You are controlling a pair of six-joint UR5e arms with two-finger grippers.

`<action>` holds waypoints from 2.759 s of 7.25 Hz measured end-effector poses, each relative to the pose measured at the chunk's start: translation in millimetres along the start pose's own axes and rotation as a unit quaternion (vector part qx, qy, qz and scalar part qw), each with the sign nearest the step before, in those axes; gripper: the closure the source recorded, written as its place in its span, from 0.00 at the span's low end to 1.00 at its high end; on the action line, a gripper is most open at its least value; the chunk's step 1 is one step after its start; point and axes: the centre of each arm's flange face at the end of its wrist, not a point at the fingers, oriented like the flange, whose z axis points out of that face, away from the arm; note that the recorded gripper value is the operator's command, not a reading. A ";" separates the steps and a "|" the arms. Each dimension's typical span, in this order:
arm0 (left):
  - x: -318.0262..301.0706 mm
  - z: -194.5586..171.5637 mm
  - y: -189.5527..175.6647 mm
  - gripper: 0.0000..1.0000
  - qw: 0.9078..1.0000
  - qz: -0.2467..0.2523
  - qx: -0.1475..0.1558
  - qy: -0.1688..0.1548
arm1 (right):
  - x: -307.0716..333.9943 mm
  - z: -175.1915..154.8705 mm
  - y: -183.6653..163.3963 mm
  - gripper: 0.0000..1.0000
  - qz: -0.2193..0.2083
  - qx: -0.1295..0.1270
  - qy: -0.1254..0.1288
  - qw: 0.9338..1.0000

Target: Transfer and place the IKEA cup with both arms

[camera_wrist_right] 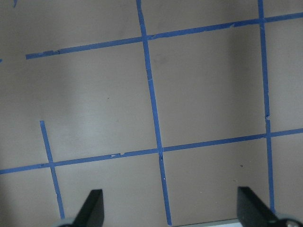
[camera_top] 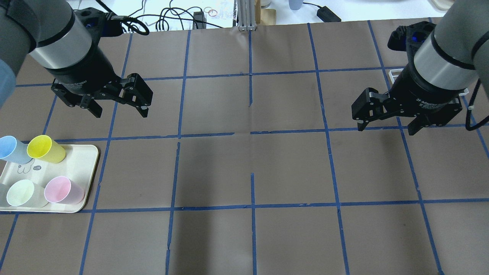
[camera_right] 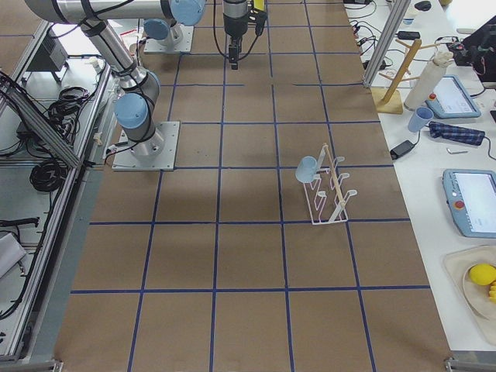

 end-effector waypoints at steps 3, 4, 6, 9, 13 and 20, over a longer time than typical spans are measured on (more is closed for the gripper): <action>0.2 -0.6 0.3 0.00 1.000 0.000 0.001 0.001 | -0.1 -0.1 0.0 0.00 0.001 0.000 0.000 1.000; 0.2 -0.5 0.3 0.00 1.000 0.000 0.001 0.001 | 0.0 0.0 -0.5 0.00 0.002 0.000 0.000 1.000; -0.1 0.3 -0.3 0.00 1.000 -0.001 0.001 0.001 | 1.1 -0.8 -2.0 0.00 0.002 0.002 0.004 1.000; -0.2 1.5 -2.9 0.00 1.000 0.002 0.004 0.001 | 10.7 0.6 -11.0 0.00 0.000 0.002 0.006 1.000; -0.5 2.0 -4.1 0.00 1.000 0.004 0.008 0.000 | 94.1 12.4 -63.2 0.00 -0.046 0.021 0.005 0.999; 0.7 4.5 -11.6 0.00 1.000 -0.002 0.008 0.008 | 218.5 98.6 -199.7 0.00 -0.197 0.079 0.043 0.976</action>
